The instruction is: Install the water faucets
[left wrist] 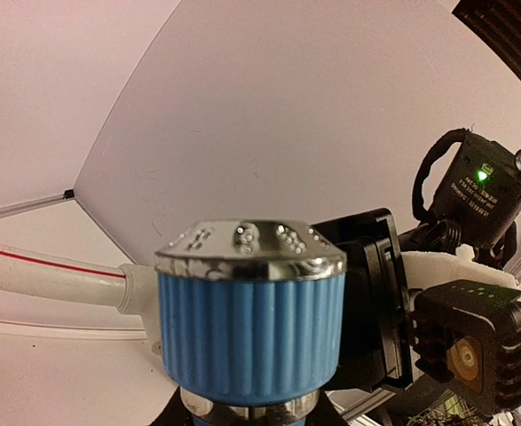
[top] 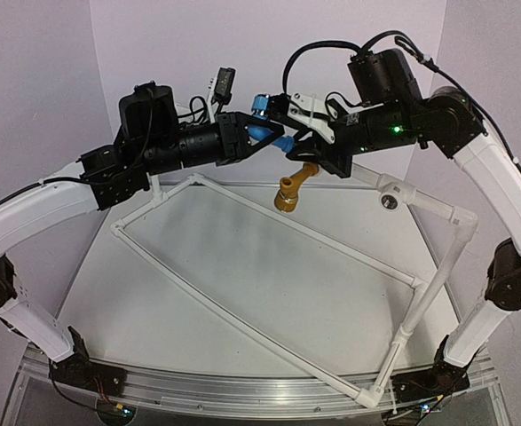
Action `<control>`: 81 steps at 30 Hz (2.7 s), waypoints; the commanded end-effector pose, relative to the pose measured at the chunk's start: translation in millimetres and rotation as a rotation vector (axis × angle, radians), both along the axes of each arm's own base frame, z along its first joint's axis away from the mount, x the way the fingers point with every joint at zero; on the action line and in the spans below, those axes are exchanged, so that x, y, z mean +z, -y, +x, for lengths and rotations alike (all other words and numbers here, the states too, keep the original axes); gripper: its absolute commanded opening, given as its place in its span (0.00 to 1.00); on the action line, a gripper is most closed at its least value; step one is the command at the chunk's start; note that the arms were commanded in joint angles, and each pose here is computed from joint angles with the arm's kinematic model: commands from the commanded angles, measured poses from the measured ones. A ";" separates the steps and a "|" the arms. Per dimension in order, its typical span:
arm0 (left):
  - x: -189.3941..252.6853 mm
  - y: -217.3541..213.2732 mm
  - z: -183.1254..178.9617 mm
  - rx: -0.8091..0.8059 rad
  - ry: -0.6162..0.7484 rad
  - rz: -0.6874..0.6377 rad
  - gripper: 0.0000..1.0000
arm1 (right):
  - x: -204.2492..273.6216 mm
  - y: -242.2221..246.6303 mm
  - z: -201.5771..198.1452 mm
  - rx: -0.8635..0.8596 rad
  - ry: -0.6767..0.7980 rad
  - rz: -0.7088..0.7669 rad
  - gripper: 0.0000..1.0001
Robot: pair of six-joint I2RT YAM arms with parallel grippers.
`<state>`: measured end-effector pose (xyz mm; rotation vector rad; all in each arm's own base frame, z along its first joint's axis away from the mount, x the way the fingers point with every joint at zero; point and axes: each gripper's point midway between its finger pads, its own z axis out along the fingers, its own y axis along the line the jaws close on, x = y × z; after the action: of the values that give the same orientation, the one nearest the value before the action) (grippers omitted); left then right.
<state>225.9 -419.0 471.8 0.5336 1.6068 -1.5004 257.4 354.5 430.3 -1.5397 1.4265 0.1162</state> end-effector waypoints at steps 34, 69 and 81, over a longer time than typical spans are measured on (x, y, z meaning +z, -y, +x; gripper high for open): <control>24.4 -16.0 -39.1 -0.122 0.020 0.096 0.29 | 31.4 -0.5 -23.6 0.201 0.264 -0.025 0.00; -7.6 -121.3 20.9 0.588 0.458 0.108 0.00 | -2.0 76.7 -10.9 -0.401 -0.193 0.013 0.74; -44.7 -88.8 35.4 0.545 0.499 0.181 0.00 | -40.9 94.5 14.0 -0.499 -0.316 -0.040 0.73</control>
<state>263.6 -326.4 399.4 0.4717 1.4659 -0.7308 263.1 264.4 399.1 -1.2243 1.9703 0.0229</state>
